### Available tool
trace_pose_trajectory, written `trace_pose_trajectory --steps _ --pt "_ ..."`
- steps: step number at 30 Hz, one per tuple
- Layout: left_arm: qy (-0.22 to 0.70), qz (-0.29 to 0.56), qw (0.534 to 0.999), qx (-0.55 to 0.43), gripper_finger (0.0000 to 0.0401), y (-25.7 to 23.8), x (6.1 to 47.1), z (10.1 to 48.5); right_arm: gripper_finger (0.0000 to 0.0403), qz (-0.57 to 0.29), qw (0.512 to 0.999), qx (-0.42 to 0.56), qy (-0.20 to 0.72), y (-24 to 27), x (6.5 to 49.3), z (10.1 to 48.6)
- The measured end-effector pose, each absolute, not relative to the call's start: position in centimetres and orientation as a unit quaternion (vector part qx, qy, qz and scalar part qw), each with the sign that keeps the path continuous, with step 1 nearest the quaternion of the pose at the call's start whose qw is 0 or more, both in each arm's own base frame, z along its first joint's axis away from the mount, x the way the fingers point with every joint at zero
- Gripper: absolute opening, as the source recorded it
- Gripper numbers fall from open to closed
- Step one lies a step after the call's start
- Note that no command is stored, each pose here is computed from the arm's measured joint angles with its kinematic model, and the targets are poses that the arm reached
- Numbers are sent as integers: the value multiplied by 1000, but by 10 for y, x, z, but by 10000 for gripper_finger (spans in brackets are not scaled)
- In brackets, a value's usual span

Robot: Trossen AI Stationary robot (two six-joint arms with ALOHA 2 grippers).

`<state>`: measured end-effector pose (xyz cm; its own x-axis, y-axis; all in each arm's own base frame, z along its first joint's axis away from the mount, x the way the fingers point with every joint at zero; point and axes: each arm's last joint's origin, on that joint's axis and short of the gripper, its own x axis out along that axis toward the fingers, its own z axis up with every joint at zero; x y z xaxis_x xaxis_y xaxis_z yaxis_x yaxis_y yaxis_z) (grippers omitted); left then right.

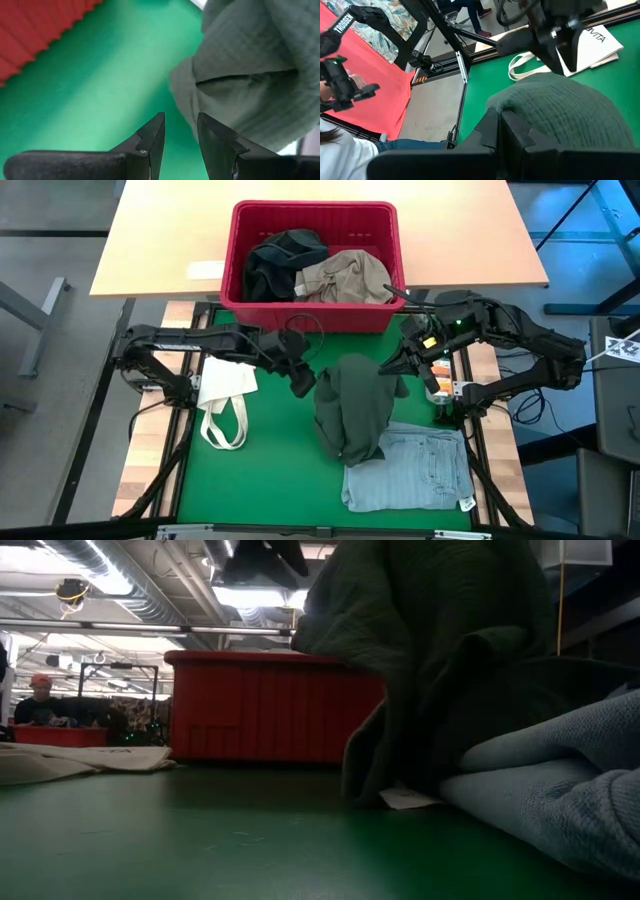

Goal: Fold Laundry from Bin
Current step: Remove the green shirt from the red bin

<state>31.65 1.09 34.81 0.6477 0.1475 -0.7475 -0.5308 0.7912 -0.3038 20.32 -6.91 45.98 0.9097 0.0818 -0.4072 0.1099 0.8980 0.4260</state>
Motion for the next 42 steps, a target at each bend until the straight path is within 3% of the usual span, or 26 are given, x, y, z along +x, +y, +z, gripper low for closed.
trace_pose_trajectory --steps 8,23,26,31,42 --pt "346 146 882 -286 110 12 327 328 10 -7 951 226 213 -69 203 460" --pt "346 153 887 -265 108 13 328 301 10 -7 951 226 213 -69 203 460" --pt "344 135 891 -264 88 12 329 300 10 -7 951 226 213 -69 203 460" --pt "341 114 904 -233 13 7 331 302 10 -7 951 226 213 -69 203 460" --pt "308 74 928 -194 1 6 318 344 10 -8 951 226 212 -69 203 460"
